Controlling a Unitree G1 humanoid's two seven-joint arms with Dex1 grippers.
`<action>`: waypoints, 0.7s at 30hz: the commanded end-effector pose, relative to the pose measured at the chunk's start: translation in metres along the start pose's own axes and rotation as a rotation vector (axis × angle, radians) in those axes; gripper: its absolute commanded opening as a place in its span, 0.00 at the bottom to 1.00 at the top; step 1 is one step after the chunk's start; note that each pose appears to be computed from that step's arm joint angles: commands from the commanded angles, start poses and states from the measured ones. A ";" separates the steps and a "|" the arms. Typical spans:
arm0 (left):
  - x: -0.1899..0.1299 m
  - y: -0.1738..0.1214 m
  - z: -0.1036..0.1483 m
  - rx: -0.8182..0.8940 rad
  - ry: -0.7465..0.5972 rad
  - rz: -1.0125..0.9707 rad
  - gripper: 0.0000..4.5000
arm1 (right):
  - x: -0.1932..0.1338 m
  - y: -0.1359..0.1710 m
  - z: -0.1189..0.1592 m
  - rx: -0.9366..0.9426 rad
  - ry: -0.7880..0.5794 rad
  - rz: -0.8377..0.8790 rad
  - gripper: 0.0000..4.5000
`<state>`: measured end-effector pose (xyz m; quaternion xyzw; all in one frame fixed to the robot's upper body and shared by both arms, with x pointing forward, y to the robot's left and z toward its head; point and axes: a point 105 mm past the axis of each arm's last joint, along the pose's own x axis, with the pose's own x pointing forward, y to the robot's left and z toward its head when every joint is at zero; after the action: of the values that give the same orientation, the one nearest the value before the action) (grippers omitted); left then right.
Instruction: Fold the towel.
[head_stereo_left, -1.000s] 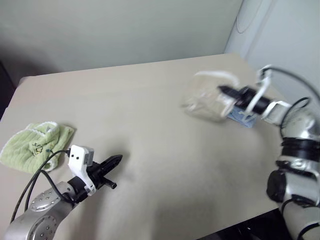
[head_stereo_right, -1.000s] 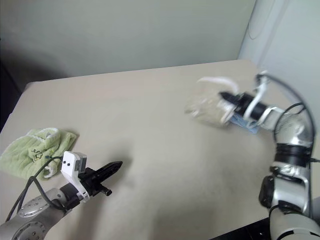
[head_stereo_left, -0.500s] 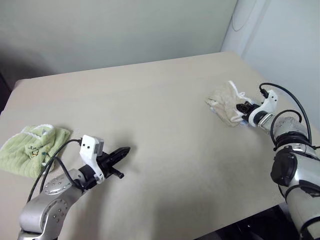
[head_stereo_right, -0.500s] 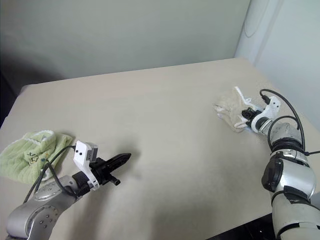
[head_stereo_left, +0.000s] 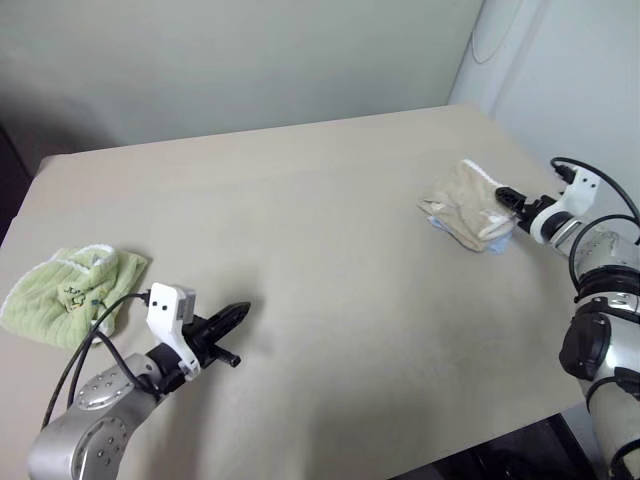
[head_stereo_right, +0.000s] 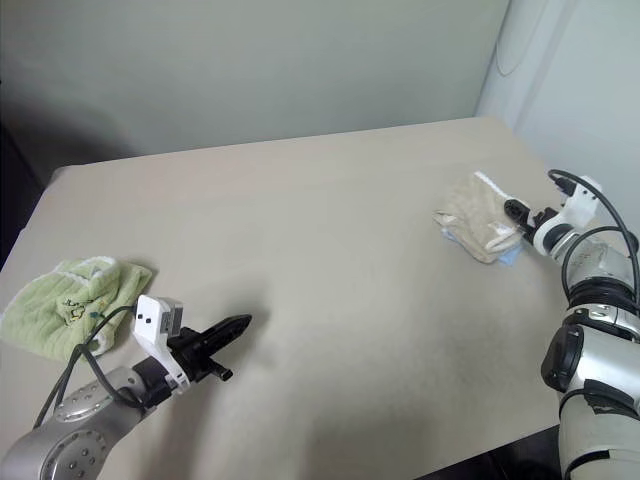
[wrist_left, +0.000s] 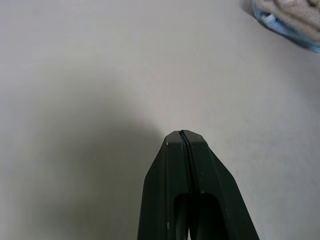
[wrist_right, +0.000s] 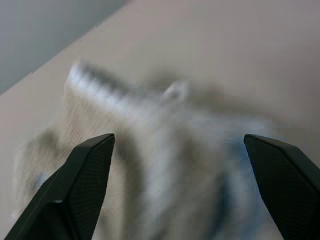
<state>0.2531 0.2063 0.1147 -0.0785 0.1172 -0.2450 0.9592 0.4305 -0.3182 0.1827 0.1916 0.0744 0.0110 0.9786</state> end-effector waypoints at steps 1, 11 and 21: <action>0.002 0.003 0.016 0.028 -0.047 -0.003 0.00 | -0.013 0.018 0.039 -0.165 -0.108 0.085 0.98; -0.018 0.069 0.078 0.302 -0.209 0.283 0.00 | -0.056 0.177 0.014 -0.667 -0.189 0.770 0.98; -0.025 0.049 0.069 0.337 -0.239 0.262 0.00 | -0.054 0.222 -0.078 -0.677 -0.007 0.986 0.98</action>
<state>0.2769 0.2763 0.1620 0.0557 -0.0058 -0.1136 0.9919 0.3695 -0.0871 0.1972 -0.1063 -0.0169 0.4833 0.8688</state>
